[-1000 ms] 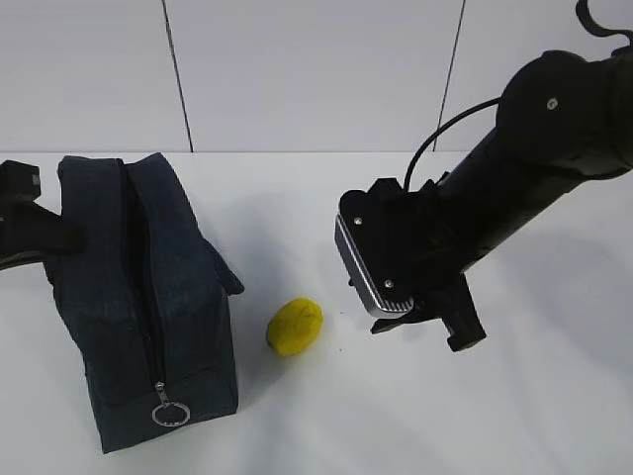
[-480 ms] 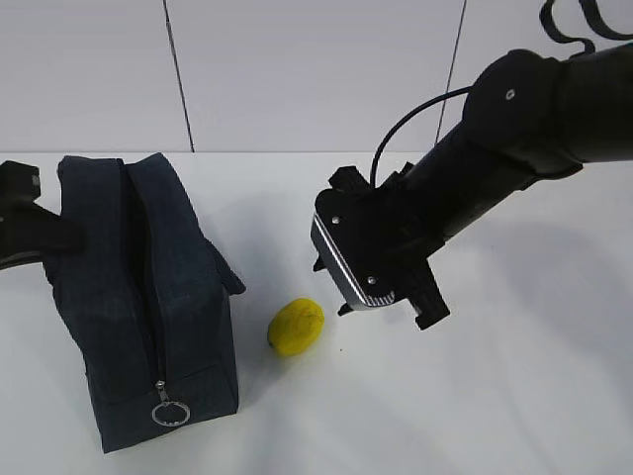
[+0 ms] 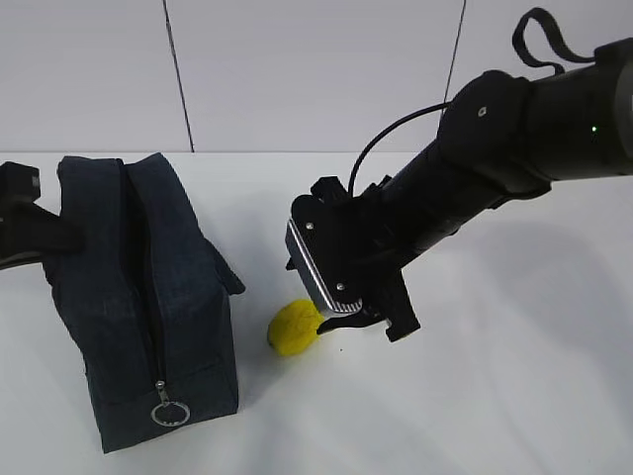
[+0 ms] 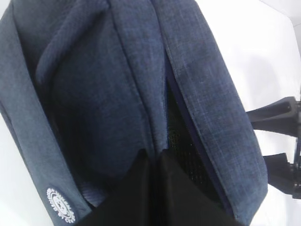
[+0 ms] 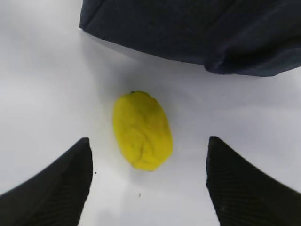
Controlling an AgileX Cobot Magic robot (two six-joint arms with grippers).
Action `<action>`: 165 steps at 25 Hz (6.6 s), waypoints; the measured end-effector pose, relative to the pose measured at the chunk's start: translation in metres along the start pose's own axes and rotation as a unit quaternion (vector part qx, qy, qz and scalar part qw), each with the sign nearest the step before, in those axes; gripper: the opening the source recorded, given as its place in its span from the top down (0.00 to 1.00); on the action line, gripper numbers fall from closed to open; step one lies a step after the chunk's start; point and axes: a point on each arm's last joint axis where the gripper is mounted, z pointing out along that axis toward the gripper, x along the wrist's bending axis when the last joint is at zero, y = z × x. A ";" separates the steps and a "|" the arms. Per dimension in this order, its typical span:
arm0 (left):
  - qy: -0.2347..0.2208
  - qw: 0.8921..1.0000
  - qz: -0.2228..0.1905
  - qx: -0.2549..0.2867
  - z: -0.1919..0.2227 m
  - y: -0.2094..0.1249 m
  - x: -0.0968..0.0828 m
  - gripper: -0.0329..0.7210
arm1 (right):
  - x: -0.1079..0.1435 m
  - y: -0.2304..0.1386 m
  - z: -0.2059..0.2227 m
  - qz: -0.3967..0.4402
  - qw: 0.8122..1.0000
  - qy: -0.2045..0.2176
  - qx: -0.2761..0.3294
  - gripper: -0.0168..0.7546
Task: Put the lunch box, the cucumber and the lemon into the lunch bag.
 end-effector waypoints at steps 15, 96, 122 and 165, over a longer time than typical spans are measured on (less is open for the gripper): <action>0.001 1.000 0.001 0.000 0.000 0.000 0.000 0.96 | 0.005 -0.013 0.025 0.017 1.000 0.005 0.016 0.23; 0.001 1.000 0.002 0.000 0.000 0.000 0.000 0.96 | 0.006 -0.021 0.071 0.263 0.964 0.014 -0.043 0.23; 0.001 1.000 0.001 -0.001 0.000 0.000 0.000 0.96 | 0.006 -0.021 0.071 0.306 0.951 0.016 -0.038 0.35; 0.001 1.000 0.000 -0.002 0.000 0.000 0.000 0.96 | -0.039 0.035 -0.067 0.550 0.818 -0.104 -0.129 0.36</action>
